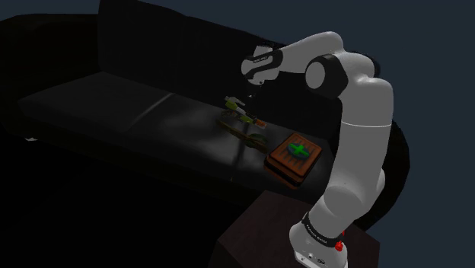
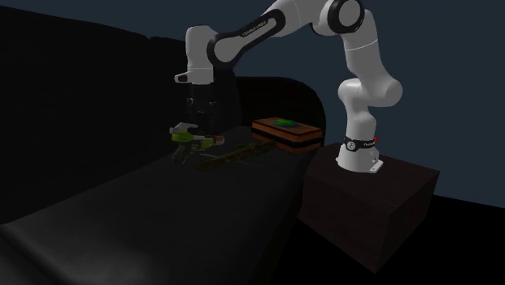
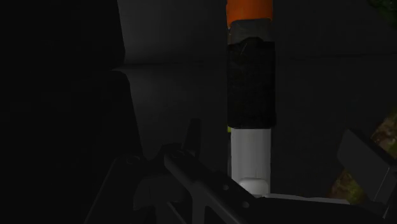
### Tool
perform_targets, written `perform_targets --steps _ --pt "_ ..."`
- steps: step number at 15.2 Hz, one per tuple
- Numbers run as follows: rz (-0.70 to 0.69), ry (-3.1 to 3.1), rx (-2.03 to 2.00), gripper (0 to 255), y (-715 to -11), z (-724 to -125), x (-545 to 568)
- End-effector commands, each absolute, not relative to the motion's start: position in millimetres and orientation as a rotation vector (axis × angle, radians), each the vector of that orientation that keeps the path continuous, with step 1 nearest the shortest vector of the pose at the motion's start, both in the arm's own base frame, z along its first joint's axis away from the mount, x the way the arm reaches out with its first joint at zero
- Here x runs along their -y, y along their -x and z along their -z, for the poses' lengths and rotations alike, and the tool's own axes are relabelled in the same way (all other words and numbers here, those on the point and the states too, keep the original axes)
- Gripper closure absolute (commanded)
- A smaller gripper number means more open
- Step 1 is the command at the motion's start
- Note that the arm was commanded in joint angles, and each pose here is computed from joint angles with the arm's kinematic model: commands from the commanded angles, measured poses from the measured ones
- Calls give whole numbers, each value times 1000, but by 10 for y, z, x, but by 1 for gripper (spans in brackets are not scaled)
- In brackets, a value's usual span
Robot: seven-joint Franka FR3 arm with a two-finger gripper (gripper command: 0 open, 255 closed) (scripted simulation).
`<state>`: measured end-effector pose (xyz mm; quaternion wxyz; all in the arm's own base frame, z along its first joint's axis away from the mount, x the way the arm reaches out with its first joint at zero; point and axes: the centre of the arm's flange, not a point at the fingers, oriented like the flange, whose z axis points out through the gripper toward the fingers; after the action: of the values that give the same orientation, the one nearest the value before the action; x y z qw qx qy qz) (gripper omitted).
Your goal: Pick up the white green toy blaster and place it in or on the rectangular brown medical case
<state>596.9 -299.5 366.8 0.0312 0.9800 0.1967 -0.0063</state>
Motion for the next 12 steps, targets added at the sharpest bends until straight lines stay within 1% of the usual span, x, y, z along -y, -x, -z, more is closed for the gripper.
perform_targets --steps 1,7,12 --pt "15 -3018 -613 0 -6022 -3564 3036" --pt "15 -3018 -613 0 -6022 -3270 3054" --pt "15 -3018 -613 0 -6023 -3270 3054"
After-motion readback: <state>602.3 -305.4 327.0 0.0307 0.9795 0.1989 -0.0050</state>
